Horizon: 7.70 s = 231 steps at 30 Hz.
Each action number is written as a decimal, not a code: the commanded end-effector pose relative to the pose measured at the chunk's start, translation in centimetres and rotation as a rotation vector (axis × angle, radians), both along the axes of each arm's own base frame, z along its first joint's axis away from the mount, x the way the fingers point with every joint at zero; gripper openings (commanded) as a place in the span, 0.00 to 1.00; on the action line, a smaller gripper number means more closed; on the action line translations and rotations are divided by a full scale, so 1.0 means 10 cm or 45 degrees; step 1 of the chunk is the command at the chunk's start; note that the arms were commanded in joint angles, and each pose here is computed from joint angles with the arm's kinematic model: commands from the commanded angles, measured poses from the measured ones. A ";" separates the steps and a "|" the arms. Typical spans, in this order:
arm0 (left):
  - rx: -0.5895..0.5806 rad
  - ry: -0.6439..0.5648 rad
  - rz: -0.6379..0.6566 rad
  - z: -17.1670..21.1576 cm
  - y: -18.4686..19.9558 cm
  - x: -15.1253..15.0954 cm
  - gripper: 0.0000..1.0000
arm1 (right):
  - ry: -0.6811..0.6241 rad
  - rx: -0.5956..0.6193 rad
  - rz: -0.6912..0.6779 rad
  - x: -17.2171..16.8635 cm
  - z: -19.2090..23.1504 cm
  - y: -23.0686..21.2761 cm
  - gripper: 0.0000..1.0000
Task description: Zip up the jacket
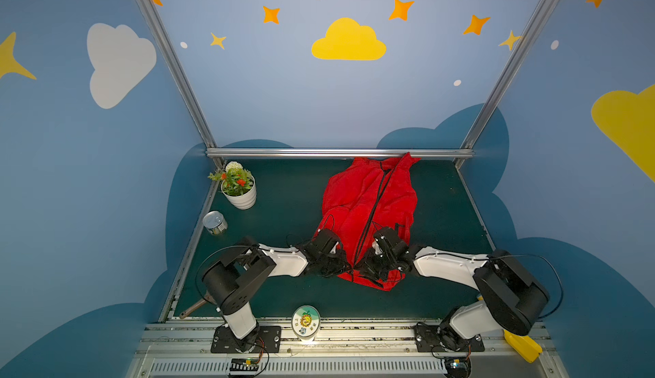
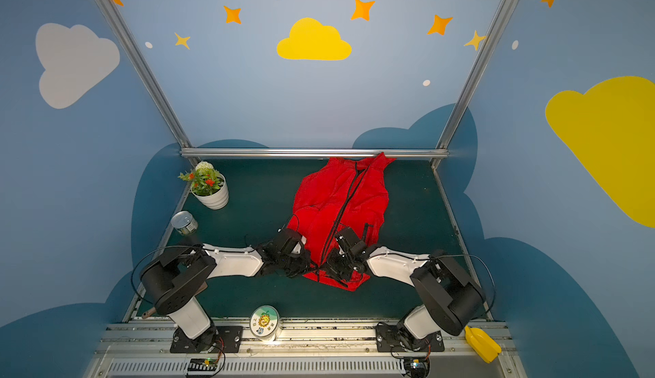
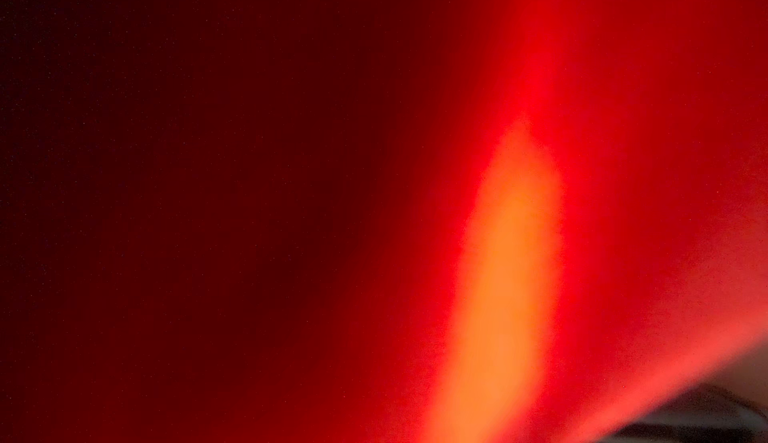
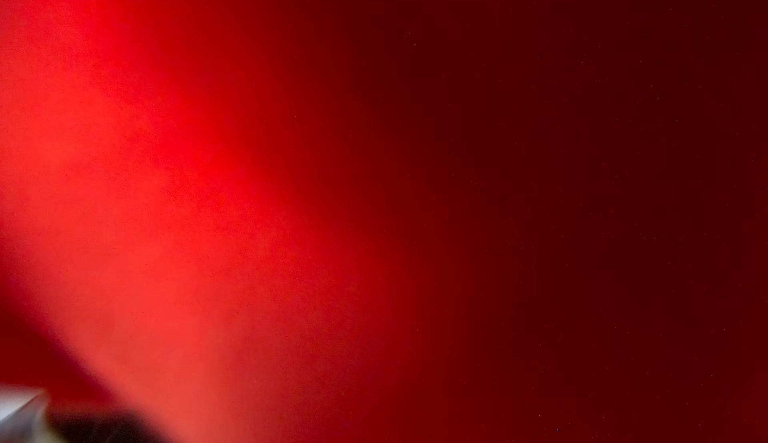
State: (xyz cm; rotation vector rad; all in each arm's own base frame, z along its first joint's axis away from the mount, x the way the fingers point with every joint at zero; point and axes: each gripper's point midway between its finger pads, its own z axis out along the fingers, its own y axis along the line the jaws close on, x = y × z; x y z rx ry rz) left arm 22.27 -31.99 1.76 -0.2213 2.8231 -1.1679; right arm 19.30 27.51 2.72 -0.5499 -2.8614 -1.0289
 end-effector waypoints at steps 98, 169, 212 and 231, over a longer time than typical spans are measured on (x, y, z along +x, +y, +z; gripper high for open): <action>-0.379 -0.292 0.083 1.73 -0.09 0.34 0.03 | -0.286 0.414 0.113 0.36 1.43 0.17 0.29; -0.424 -0.285 0.094 1.77 -0.19 0.37 0.03 | -0.500 0.470 0.125 0.28 1.83 -0.02 0.00; -0.517 -0.866 0.232 2.53 0.15 0.73 0.03 | -1.596 0.256 0.258 0.36 2.68 -0.54 0.00; -0.749 -1.756 0.461 3.45 0.66 0.95 0.03 | -2.498 0.044 0.428 0.63 3.38 -0.41 0.00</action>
